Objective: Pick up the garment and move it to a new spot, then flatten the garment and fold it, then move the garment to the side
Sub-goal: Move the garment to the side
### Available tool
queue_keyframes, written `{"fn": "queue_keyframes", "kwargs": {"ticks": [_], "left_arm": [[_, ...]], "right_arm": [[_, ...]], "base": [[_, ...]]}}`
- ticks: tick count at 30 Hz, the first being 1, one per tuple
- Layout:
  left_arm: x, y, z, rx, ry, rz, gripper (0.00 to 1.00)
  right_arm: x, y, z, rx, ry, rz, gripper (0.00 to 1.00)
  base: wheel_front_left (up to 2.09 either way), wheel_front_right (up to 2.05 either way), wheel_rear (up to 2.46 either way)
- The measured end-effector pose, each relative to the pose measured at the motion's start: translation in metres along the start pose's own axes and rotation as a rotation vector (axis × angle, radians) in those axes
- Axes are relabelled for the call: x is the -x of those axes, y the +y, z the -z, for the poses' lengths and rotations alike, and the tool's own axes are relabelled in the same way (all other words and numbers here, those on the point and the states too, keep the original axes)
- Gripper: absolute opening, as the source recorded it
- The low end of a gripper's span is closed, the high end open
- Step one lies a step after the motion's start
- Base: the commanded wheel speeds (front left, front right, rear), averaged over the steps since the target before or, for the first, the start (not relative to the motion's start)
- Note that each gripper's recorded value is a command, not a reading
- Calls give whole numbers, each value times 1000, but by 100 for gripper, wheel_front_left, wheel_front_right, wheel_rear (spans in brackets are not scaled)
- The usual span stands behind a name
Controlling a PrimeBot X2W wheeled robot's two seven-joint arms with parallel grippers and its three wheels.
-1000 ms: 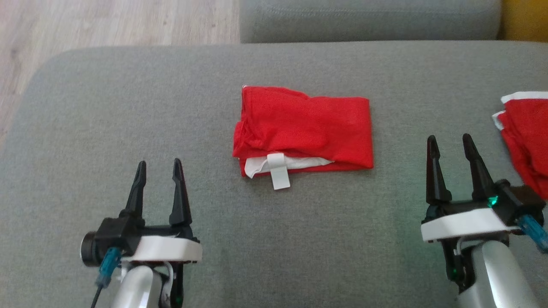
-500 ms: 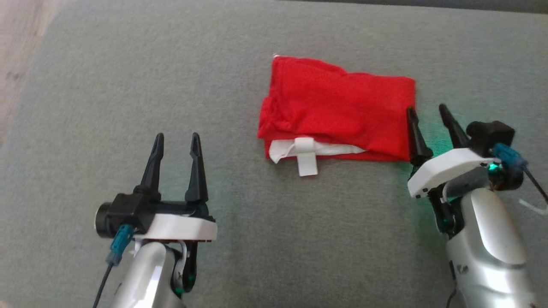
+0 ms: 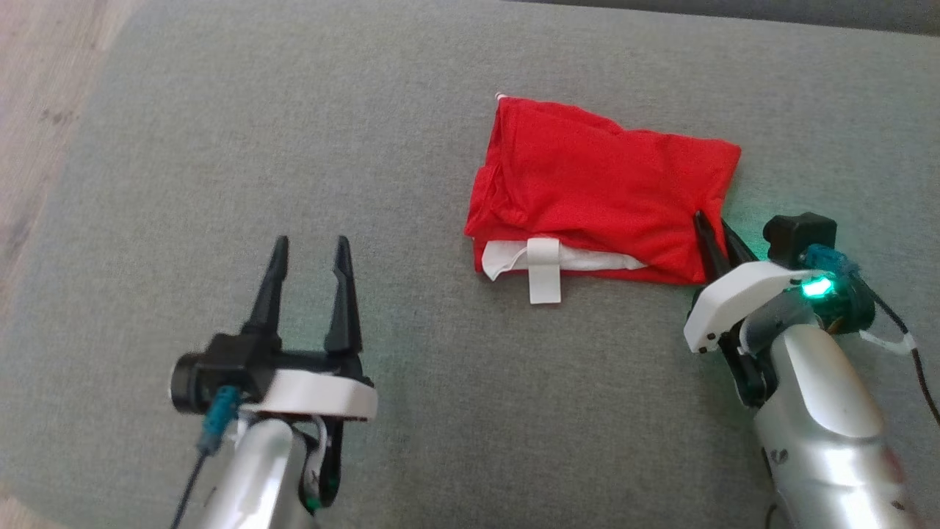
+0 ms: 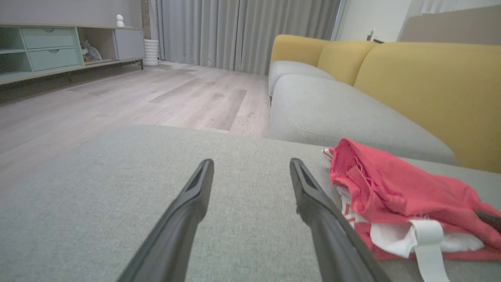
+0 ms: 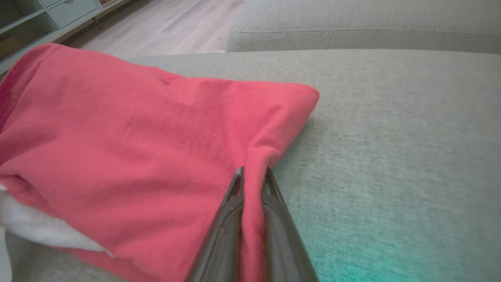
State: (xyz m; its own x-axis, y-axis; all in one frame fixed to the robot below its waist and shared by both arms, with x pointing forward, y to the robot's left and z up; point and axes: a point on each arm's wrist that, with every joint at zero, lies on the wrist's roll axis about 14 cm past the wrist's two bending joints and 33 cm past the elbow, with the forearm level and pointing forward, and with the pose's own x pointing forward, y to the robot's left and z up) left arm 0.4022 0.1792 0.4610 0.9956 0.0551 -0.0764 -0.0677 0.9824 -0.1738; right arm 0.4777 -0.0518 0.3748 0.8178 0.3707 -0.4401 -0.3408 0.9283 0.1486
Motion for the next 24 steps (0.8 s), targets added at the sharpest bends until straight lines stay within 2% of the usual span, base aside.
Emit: {"fn": "queue_keyframes", "kwargs": {"ticks": [6,14,20,24], "left_arm": [[1,-20,5,-23,15,57,100],[-4,-61,-1,1,-3,170,100],[-5,-95,-9,11,-25,258,100],[-9,-111,-6,12,-21,299,100]], "right_arm": [[16,-12,-20,105,-87,38,0],[56,-49,-39,222,-165,138,0],[98,-90,-46,341,-144,217,0],[125,-130,-51,440,-80,281,0]], "base": [[0,0,0],[0,0,0],[0,0,0],[0,0,0]]}}
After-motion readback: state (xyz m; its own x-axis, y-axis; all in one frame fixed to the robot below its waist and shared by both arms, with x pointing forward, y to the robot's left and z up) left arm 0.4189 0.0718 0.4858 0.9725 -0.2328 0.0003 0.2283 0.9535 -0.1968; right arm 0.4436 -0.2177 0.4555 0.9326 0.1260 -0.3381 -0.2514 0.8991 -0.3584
